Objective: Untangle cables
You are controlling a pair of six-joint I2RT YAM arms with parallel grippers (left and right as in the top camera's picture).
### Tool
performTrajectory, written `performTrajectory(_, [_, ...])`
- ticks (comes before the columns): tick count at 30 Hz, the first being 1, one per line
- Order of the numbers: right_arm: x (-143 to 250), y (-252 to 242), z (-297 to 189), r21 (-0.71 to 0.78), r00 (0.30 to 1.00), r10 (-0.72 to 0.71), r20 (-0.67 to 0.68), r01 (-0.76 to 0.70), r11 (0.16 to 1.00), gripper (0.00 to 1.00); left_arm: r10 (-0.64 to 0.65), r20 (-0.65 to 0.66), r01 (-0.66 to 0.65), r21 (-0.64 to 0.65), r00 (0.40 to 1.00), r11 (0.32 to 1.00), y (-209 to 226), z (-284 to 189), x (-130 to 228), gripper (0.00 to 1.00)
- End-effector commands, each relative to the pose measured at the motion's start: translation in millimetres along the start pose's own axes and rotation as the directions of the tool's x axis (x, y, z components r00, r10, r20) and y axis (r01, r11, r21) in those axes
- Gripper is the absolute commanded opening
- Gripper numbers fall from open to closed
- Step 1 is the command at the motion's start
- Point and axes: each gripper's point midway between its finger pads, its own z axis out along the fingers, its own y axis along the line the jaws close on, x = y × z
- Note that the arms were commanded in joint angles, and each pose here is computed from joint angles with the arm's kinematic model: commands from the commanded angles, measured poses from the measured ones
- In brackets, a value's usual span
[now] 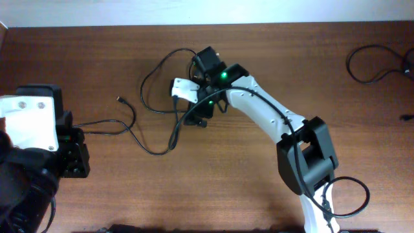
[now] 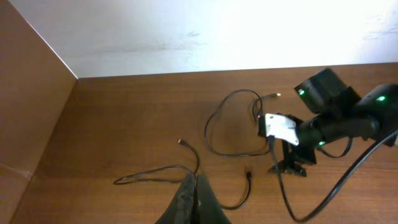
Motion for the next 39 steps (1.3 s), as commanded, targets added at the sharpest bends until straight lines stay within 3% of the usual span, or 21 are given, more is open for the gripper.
performTrajectory(1, [12,15,31,-0.06,0.993,-0.103,-0.052,0.1,0.993,0.97,-0.016,0.004,0.016,-0.006,1.0,1.0,1,-1,-1,0.0])
performTrajectory(6, [45,0,66,-0.075,0.982,-0.162,-0.094,0.156,0.985,0.9,-0.015,-0.006,0.015,0.02,1.0,1.0,-3,-1,2,0.0])
performTrajectory(7, [55,0,77,-0.09,0.982,-0.158,-0.106,0.149,0.985,0.78,-0.014,-0.009,0.014,0.02,1.0,1.0,-3,-1,2,0.0])
performTrajectory(8, [64,1,87,-0.105,0.982,-0.148,-0.117,0.135,0.985,0.04,-0.014,-0.015,0.014,0.02,1.0,1.0,-3,-1,4,0.0])
performTrajectory(10, [59,0,85,-0.095,0.991,-0.076,-0.111,0.065,0.993,0.04,-0.012,-0.026,0.012,0.02,1.0,1.0,-3,-1,6,0.0])
performTrajectory(11, [37,-10,63,-0.047,0.997,-0.023,-0.077,0.019,0.999,0.04,-0.01,-0.036,0.011,0.019,0.999,1.0,-3,-1,9,0.0])
performTrajectory(12, [1,-26,20,0.045,0.998,0.063,-0.03,-0.061,0.997,0.04,-0.016,-0.04,0.017,0.018,0.999,1.0,-3,-1,10,0.0])
performTrajectory(14, [-65,-57,-106,0.316,0.959,0.265,0.103,-0.284,0.905,0.04,-0.057,-0.045,0.058,0.025,0.997,0.998,-4,-1,11,0.0])
performTrajectory(16, [-105,-60,-236,0.474,0.886,0.333,0.323,-0.456,0.754,0.04,-0.056,-0.048,0.057,0.025,0.997,0.998,-4,-1,11,0.0])
performTrajectory(17, [-108,-62,-305,0.526,0.817,0.349,0.458,-0.566,0.634,0.04,-0.056,-0.048,0.057,0.025,0.997,0.998,-4,-1,11,0.0])
performTrajectory(20, [-62,-75,-416,0.563,0.652,0.375,0.659,-0.758,0.329,0.04,-0.055,-0.052,0.057,0.025,0.997,0.998,-4,-1,13,0.0])
performTrajectory(22, [25,-86,-497,0.492,0.432,0.368,0.823,-0.867,-0.082,0.04,-0.055,-0.054,0.056,0.024,0.997,0.998,-4,-1,13,0.0])
performTrajectory(24, [49,-66,-574,0.423,0.384,0.204,0.9,-0.884,-0.199,0.04,-0.055,-0.052,0.057,0.025,0.997,0.998,-4,-1,13,0.0])
performTrajectory(26, [15,-19,-657,0.364,0.381,-0.091,0.92,-0.917,-0.163,0.04,-0.054,-0.06,0.056,0.024,0.997,0.998,-4,-1,15,0.0])
performTrajectory(27, [11,-5,-672,0.357,0.381,-0.141,0.914,-0.919,-0.168,0.04,-0.053,-0.068,0.055,0.024,0.996,0.998,-4,-2,16,0.0])
performTrajectory(28, [16,-2,-674,0.405,0.434,-0.131,0.891,-0.892,-0.201,0.04,-0.053,-0.07,0.055,0.024,0.996,0.998,-4,-2,17,0.0])
performTrajectory(29, [39,1,-675,0.385,0.431,-0.109,0.896,-0.875,-0.295,0.04,-0.053,-0.066,0.055,0.024,0.996,0.998,-4,-2,16,0.0])
performTrajectory(31, [85,-7,-651,0.37,0.412,-0.055,0.909,-0.862,-0.348,0.04,-0.055,-0.064,0.057,0.025,0.996,0.998,-4,-2,16,0.0])
performTrajectory(34, [184,19,-605,0.294,0.418,-0.17,0.893,-0.825,-0.484,0.04,-0.054,-0.085,0.058,0.041,0.995,0.998,-7,-2,20,0.0])
performTrajectory(36, [248,63,-588,0.092,0.316,-0.255,0.914,-0.772,-0.629,0.04,-0.054,-0.084,0.058,0.04,0.995,0.998,-7,-2,20,0.0])
performTrajectory(39, [307,88,-555,-0.056,0.18,-0.214,0.96,-0.627,-0.777,0.04,-0.056,-0.072,0.059,0.041,0.996,0.997,-7,-2,17,0.0])
